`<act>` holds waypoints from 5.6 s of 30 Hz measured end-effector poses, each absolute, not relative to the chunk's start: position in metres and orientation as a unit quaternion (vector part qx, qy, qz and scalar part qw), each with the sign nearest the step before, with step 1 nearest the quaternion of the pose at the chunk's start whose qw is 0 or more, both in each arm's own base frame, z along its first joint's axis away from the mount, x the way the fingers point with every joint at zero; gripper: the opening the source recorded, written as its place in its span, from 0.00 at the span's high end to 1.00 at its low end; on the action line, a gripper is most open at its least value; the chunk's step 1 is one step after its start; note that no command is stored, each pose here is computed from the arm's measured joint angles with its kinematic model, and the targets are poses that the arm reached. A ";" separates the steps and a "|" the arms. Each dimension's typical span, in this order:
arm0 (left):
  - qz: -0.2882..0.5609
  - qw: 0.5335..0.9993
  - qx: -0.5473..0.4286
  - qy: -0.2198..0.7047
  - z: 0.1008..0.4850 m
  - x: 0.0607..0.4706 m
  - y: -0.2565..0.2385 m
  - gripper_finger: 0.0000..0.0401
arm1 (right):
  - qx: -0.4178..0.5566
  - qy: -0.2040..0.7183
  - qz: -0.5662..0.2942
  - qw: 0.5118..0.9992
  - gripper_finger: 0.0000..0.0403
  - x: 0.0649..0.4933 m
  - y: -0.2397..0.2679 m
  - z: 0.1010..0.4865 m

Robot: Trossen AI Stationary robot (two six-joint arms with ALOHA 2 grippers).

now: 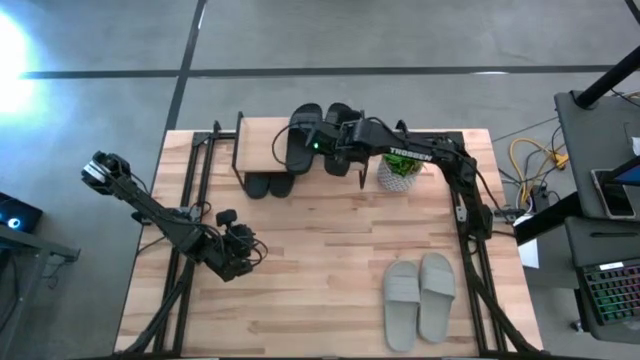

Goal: Pick and place slides into the shelf
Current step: Put the gray slide under the shelf

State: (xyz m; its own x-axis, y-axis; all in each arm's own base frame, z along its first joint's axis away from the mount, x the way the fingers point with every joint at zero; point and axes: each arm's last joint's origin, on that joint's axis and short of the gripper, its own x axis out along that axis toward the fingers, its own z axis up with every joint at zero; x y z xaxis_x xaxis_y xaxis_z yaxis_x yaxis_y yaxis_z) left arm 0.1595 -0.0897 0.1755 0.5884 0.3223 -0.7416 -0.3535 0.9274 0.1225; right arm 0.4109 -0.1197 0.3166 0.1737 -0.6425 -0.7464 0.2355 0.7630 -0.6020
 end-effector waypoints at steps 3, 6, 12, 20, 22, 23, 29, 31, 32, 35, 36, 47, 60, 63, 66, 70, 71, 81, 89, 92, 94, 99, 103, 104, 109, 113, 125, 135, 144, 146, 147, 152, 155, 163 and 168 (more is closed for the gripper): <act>0.190 0.891 -0.019 0.412 0.176 0.159 -0.090 0.70 | -0.163 0.586 -0.289 0.739 0.58 0.407 -0.095 0.321; 0.190 0.891 -0.019 0.412 0.176 0.159 -0.090 0.70 | -0.149 0.594 -0.286 0.737 0.58 0.401 -0.060 0.331; 0.189 0.891 -0.020 0.412 0.176 0.160 -0.090 0.70 | -0.102 0.554 -0.280 0.777 0.58 0.378 0.039 0.354; 0.176 0.888 -0.029 0.423 0.175 0.159 -0.091 0.70 | -0.082 0.546 -0.216 0.805 0.58 0.336 0.169 0.329; 0.174 0.888 -0.030 0.424 0.175 0.160 -0.091 0.70 | -0.076 0.568 -0.195 0.796 0.58 0.322 0.192 0.316; 0.173 0.888 -0.031 0.426 0.175 0.159 -0.091 0.70 | -0.073 0.579 -0.188 0.790 0.58 0.314 0.203 0.309; 0.151 0.890 -0.018 0.430 0.180 0.162 -0.094 0.70 | 0.003 0.610 -0.234 0.757 0.58 0.270 0.248 0.274; 0.147 0.891 -0.009 0.430 0.181 0.163 -0.094 0.70 | 0.016 0.617 -0.250 0.746 0.58 0.258 0.257 0.263; 0.147 0.891 -0.006 0.430 0.181 0.163 -0.094 0.70 | 0.015 0.622 -0.255 0.741 0.58 0.253 0.260 0.258; 0.148 0.890 -0.005 0.431 0.180 0.162 -0.094 0.70 | 0.004 0.645 -0.250 0.722 0.58 0.243 0.268 0.245; 0.148 0.890 -0.005 0.431 0.180 0.162 -0.093 0.70 | 0.001 0.648 -0.249 0.720 0.58 0.241 0.269 0.242; 0.150 0.890 -0.005 0.431 0.180 0.162 -0.093 0.70 | 0.018 0.650 -0.197 0.734 0.58 0.240 0.277 0.206; 0.151 0.889 -0.006 0.431 0.180 0.162 -0.093 0.70 | -0.068 0.657 -0.180 0.729 0.58 0.240 0.265 0.192; 0.151 0.889 -0.006 0.432 0.180 0.162 -0.093 0.70 | -0.072 0.657 -0.180 0.728 0.58 0.240 0.264 0.190; 0.151 0.889 -0.005 0.432 0.179 0.162 -0.093 0.70 | -0.086 0.649 -0.188 0.732 0.58 0.238 0.261 0.186; 0.151 0.889 -0.005 0.432 0.179 0.162 -0.093 0.70 | -0.100 0.647 -0.192 0.731 0.58 0.236 0.257 0.175; 0.151 0.889 -0.005 0.432 0.179 0.162 -0.093 0.70 | -0.101 0.647 -0.193 0.731 0.58 0.235 0.256 0.172; 0.151 0.889 -0.004 0.433 0.179 0.162 -0.093 0.70 | -0.183 0.638 -0.196 0.722 0.69 0.236 0.241 0.164; 0.150 0.889 -0.003 0.433 0.179 0.162 -0.093 0.70 | -0.173 0.648 -0.217 0.709 0.95 0.253 0.221 0.164; 0.151 0.889 -0.003 0.433 0.179 0.162 -0.093 0.70 | -0.197 0.636 -0.211 0.715 0.96 0.267 0.211 0.168; 0.151 0.889 -0.003 0.433 0.179 0.162 -0.093 0.70 | -0.217 0.616 -0.198 0.731 0.96 0.281 0.206 0.172; 0.152 0.888 -0.003 0.433 0.179 0.162 -0.092 0.70 | -0.251 0.562 -0.131 0.777 0.97 0.323 0.194 0.178; 0.152 0.888 -0.003 0.433 0.179 0.162 -0.092 0.70 | -0.274 0.519 -0.126 0.800 0.97 0.352 0.172 0.181; 0.152 0.888 -0.003 0.433 0.179 0.162 -0.092 0.70 | -0.284 0.515 -0.137 0.797 0.97 0.358 0.163 0.182; 0.155 0.889 -0.001 0.431 0.179 0.162 -0.092 0.70 | -0.305 0.491 -0.186 0.795 0.97 0.387 0.116 0.186; 0.159 0.891 0.019 0.425 0.180 0.162 -0.091 0.70 | -0.340 0.451 -0.177 0.806 0.97 0.414 0.088 0.189; 0.171 0.877 0.053 0.445 0.178 0.157 -0.087 0.70 | -0.377 0.497 -0.218 0.751 0.97 0.438 0.031 0.146; 0.171 0.874 0.060 0.450 0.177 0.156 -0.086 0.70 | -0.354 0.495 -0.333 0.720 0.97 0.474 -0.019 0.130; 0.172 0.874 0.060 0.451 0.176 0.156 -0.085 0.70 | -0.349 0.493 -0.351 0.715 0.97 0.493 -0.031 0.135; 0.173 0.874 0.060 0.451 0.176 0.156 -0.085 0.70 | -0.334 0.501 -0.356 0.715 0.97 0.491 -0.031 0.137; 0.173 0.874 0.060 0.451 0.176 0.156 -0.085 0.70 | -0.324 0.505 -0.358 0.715 0.97 0.489 -0.031 0.139; 0.172 0.874 0.060 0.451 0.176 0.156 -0.085 0.70 | -0.253 0.544 -0.371 0.709 0.92 0.474 -0.029 0.141; 0.173 0.874 0.060 0.451 0.176 0.156 -0.085 0.70 | -0.244 0.544 -0.375 0.709 0.85 0.471 -0.026 0.137; 0.172 0.874 0.060 0.451 0.176 0.156 -0.085 0.70 | -0.248 0.510 -0.374 0.733 0.74 0.481 -0.011 0.149; 0.172 0.874 0.060 0.451 0.176 0.156 -0.085 0.70 | -0.244 0.486 -0.373 0.751 0.71 0.489 0.001 0.165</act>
